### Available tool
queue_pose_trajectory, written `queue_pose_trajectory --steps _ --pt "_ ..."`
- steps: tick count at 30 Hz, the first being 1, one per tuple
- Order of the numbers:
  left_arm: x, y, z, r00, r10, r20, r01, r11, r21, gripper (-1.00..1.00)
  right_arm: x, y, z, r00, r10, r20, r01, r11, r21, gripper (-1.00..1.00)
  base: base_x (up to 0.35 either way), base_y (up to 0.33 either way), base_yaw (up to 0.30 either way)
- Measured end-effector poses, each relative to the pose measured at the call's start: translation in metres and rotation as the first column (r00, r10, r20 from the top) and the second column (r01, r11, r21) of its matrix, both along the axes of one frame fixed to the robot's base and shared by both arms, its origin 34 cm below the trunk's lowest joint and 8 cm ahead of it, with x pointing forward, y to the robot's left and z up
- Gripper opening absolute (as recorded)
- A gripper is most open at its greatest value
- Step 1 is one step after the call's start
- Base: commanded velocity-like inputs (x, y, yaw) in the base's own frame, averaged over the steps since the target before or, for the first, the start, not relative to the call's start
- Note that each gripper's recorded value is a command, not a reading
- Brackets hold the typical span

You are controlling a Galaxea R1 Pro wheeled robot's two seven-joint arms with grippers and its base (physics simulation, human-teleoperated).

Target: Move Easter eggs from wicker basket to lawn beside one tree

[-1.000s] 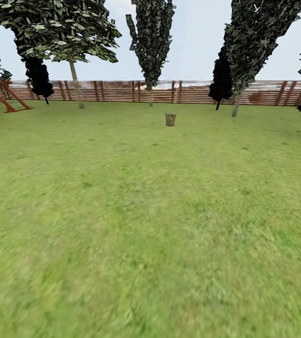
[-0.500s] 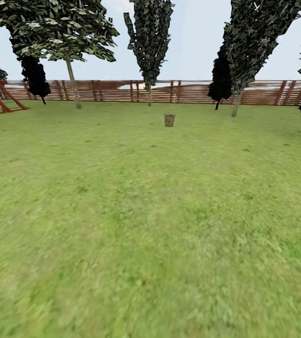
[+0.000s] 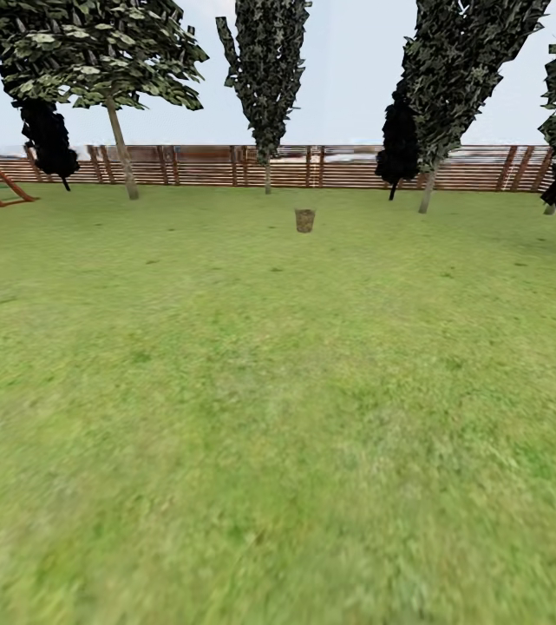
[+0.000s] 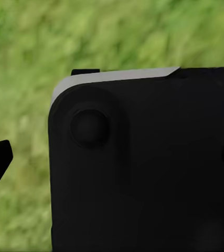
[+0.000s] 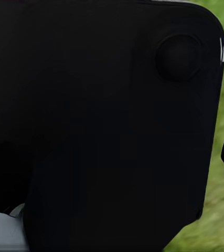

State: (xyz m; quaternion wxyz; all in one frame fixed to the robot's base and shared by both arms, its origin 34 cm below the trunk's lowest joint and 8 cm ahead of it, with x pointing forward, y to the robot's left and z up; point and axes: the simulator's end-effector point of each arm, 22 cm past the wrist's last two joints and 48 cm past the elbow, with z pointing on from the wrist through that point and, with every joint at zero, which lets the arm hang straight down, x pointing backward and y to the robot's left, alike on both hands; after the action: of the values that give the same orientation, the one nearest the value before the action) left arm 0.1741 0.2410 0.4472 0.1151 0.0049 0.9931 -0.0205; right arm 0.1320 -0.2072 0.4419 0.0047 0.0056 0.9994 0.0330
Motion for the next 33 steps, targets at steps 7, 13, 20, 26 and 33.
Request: queue_pose_trajectory --steps 7,13,20,26,33 --pt "0.0 0.0 0.012 1.0 0.002 0.0 -0.002 1.0 0.0 1.0 0.0 0.001 0.012 1.0 0.0 0.0 0.0 1.0 0.001 1.0 0.002 0.0 -0.001" --pt "0.0 0.0 0.021 1.0 0.004 -0.001 -0.004 1.0 0.001 1.0 0.001 0.001 0.022 1.0 0.001 0.001 -0.001 1.0 0.001 1.0 0.0 0.0 0.0" --pt "0.0 0.0 0.033 1.0 0.005 -0.002 -0.005 1.0 0.001 1.0 0.001 0.002 0.033 1.0 0.001 0.0 -0.001 1.0 0.003 1.0 0.0 0.0 0.0" --pt "-0.003 0.0 0.042 1.0 0.004 -0.009 -0.004 1.0 0.001 1.0 -0.002 0.002 0.042 1.0 0.001 -0.009 -0.001 1.0 0.003 1.0 0.0 0.0 -0.036" --pt "-0.008 0.0 0.052 1.0 0.004 -0.02 -0.004 1.0 0.001 1.0 -0.008 0.003 0.053 1.0 0.001 -0.023 -0.001 1.0 0.003 1.0 0.0 0.0 -0.095"
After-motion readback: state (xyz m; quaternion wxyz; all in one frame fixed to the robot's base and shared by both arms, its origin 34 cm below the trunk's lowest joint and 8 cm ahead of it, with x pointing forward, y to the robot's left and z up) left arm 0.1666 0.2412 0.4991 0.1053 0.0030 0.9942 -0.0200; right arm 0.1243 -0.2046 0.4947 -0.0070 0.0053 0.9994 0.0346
